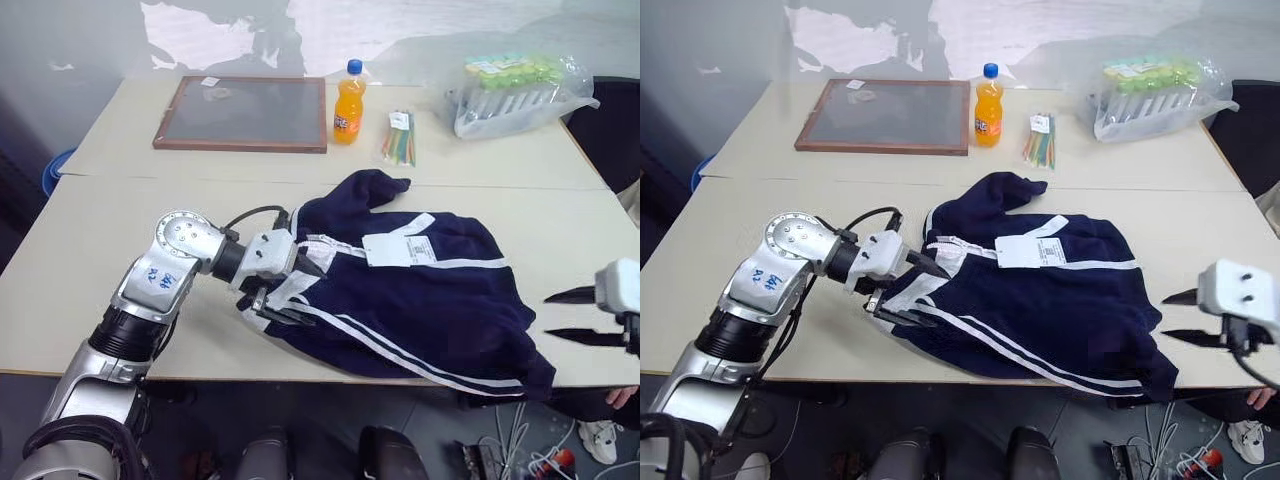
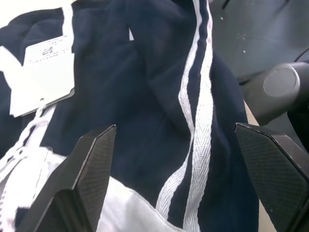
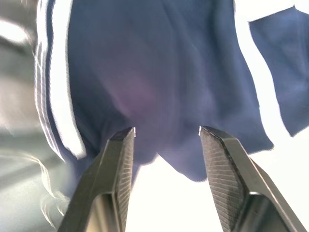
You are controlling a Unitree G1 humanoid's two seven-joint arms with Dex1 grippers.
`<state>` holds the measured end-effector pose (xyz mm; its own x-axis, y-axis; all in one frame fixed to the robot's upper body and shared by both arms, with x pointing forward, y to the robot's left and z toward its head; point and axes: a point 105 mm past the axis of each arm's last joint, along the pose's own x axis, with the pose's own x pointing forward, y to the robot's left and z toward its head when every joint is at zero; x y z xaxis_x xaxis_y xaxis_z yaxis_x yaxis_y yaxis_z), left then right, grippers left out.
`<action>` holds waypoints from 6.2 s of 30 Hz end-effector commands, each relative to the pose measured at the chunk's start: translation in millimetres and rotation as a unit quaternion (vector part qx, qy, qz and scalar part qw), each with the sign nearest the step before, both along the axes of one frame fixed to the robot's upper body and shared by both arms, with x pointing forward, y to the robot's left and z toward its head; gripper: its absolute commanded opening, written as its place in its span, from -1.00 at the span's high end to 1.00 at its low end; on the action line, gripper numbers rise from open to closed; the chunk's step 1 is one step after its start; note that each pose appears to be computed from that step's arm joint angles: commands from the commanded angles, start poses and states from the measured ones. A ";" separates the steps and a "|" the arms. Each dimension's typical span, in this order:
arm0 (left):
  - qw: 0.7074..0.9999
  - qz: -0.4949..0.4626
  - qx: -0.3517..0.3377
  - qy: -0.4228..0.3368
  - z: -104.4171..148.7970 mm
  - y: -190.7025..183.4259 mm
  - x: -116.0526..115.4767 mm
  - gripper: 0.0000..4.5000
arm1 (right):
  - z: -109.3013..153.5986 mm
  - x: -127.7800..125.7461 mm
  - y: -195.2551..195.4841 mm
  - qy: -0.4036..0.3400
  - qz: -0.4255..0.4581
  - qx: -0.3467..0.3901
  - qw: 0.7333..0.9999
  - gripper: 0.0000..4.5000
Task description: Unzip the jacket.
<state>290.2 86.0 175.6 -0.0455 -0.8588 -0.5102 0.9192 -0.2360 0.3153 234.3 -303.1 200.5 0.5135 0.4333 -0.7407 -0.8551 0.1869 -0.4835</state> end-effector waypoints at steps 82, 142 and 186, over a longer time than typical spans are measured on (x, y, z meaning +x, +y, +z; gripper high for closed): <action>0.994 0.083 -0.015 0.070 21.0 27.6 13.4 -0.99 | -28.2 27.3 169.1 -0.095 0.136 0.193 0.967 -1.00; 0.999 0.004 0.000 0.031 -22.5 -15.5 29.2 -1.00 | -46.5 60.0 189.6 -0.207 -0.020 0.277 0.938 1.00; 0.995 0.100 -0.002 0.010 -64.3 2.8 66.2 -1.00 | -32.8 48.5 65.9 -0.316 -0.353 0.308 0.825 1.00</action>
<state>355.0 81.3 115.5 0.0858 -0.8676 -0.4898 0.9540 -0.0703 0.2916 285.3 -212.7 155.2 0.9888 0.1475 -0.0213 -0.1434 0.9021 -0.4069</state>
